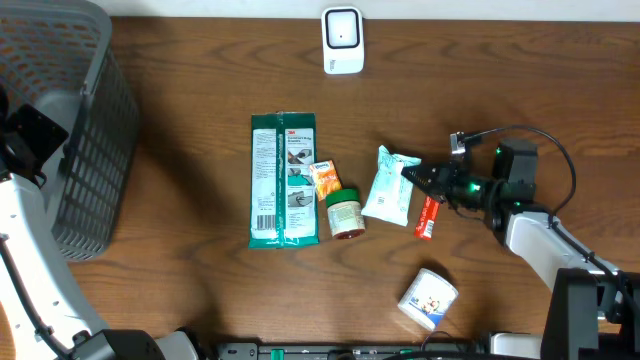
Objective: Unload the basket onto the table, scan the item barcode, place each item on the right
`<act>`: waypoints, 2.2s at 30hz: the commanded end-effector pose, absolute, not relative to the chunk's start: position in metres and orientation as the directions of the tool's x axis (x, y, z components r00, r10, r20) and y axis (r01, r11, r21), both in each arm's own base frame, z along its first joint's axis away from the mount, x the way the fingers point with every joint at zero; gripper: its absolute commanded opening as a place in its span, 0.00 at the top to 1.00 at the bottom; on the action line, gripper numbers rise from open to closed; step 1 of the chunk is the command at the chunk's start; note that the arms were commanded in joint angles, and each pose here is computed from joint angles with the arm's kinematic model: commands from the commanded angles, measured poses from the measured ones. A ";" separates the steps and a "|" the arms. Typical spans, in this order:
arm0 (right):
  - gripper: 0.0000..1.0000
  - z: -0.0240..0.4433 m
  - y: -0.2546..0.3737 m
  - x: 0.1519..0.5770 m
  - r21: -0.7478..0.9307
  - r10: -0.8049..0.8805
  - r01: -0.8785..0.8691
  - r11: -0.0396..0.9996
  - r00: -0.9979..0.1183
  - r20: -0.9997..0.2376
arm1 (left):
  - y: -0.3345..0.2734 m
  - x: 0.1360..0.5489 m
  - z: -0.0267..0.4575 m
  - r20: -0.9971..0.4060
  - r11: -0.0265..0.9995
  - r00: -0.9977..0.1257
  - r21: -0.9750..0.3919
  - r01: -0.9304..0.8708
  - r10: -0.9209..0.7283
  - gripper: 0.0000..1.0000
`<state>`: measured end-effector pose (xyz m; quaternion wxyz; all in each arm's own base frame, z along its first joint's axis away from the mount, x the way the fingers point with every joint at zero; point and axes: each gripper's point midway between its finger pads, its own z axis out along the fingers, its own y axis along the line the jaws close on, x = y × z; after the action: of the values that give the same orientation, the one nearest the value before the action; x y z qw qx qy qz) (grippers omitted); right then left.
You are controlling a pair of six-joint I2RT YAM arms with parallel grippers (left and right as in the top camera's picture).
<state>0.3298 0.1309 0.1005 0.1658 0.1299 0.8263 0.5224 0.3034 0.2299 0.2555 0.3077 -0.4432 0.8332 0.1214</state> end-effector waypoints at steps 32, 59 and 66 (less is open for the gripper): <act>0.99 0.175 0.119 0.349 0.418 0.132 -0.028 0.908 -0.928 -0.349 | 0.233 0.304 0.258 -0.626 0.581 -0.423 -0.060 -0.811 -0.655 0.07; 0.99 0.191 0.125 0.343 0.463 0.065 -0.113 0.879 -0.934 -0.351 | 0.233 0.304 0.258 -0.626 0.581 -0.423 -0.060 -0.811 -0.655 0.07; 0.99 0.192 0.126 0.345 0.451 0.036 -0.148 0.880 -0.927 -0.374 | 0.233 0.304 0.258 -0.626 0.581 -0.423 -0.060 -0.811 -0.655 0.07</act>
<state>0.3405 0.1259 0.1750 0.1621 -0.0084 0.9586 0.2338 0.3034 0.2299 0.2553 0.3073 -0.4433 0.8333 0.1214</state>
